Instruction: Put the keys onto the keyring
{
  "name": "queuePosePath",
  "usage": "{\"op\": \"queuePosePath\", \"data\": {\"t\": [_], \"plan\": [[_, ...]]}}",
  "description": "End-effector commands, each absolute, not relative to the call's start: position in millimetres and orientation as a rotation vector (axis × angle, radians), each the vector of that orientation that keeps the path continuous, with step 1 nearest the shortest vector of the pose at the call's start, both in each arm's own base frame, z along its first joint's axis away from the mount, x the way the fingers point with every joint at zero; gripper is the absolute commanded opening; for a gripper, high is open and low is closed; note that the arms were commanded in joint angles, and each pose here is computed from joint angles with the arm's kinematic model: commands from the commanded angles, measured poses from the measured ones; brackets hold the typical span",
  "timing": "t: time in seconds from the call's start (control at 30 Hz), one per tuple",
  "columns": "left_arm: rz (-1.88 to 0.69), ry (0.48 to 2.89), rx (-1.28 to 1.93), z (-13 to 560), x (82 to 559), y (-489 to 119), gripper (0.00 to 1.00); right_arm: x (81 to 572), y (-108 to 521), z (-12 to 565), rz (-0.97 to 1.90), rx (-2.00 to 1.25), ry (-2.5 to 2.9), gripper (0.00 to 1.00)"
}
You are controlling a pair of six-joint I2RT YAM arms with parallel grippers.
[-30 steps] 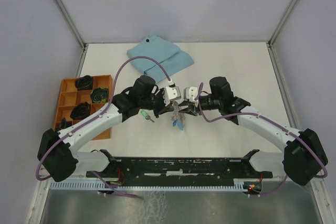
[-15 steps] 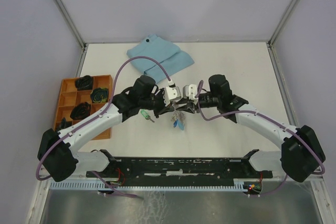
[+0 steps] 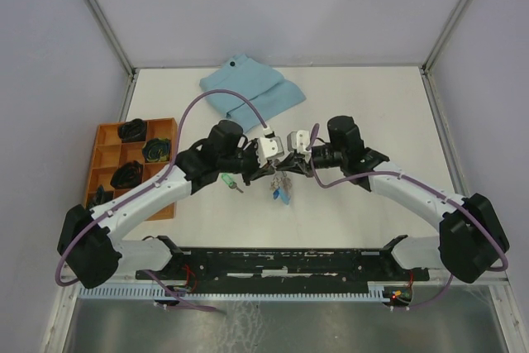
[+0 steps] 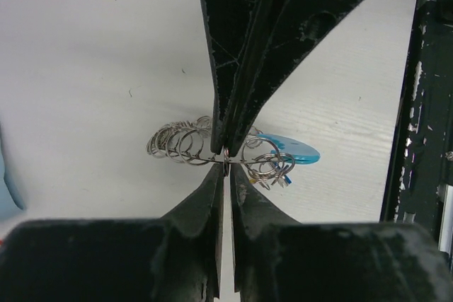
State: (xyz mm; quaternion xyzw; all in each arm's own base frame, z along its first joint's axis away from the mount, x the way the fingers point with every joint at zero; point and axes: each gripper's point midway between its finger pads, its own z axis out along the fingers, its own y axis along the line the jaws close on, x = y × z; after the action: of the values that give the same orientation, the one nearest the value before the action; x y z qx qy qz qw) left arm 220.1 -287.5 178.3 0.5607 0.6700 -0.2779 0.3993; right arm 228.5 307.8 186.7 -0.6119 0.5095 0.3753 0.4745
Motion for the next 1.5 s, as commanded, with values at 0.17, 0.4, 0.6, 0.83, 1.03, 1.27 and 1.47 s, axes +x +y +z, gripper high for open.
{"op": "queuePosePath", "data": {"t": [0.17, 0.4, 0.6, 0.83, 1.03, 1.27, 1.47], "plan": [[-0.721, 1.432, 1.221, 209.3, 229.4, -285.4, 0.28, 240.0, 307.5, 216.6, 0.935, -1.294, 1.153, 0.01], [-0.882, 1.279, 1.069, 215.2, 226.8, -269.7, 0.45, 242.0, 306.6, 220.2, 0.966, -1.178, 1.122, 0.01], [-0.957, 1.222, 1.026, 218.9, 229.0, -264.1, 0.49, 239.7, 308.4, 224.4, 1.0, -1.14, 1.077, 0.01], [-1.017, 1.183, 1.064, 215.9, 224.8, -270.9, 0.49, 238.8, 311.2, 224.9, 1.021, -1.139, 1.062, 0.01], [-1.015, 1.196, 1.075, 205.5, 229.3, -273.1, 0.5, 237.4, 311.2, 224.3, 1.03, -1.147, 1.058, 0.01], [-1.038, 1.181, 1.076, 207.4, 232.4, -277.7, 0.47, 233.6, 311.7, 223.6, 1.046, -1.162, 1.05, 0.01], [-1.073, 1.171, 1.082, 208.8, 231.1, -281.1, 0.43, 232.8, 312.4, 224.3, 1.053, -1.166, 1.044, 0.01]]}}
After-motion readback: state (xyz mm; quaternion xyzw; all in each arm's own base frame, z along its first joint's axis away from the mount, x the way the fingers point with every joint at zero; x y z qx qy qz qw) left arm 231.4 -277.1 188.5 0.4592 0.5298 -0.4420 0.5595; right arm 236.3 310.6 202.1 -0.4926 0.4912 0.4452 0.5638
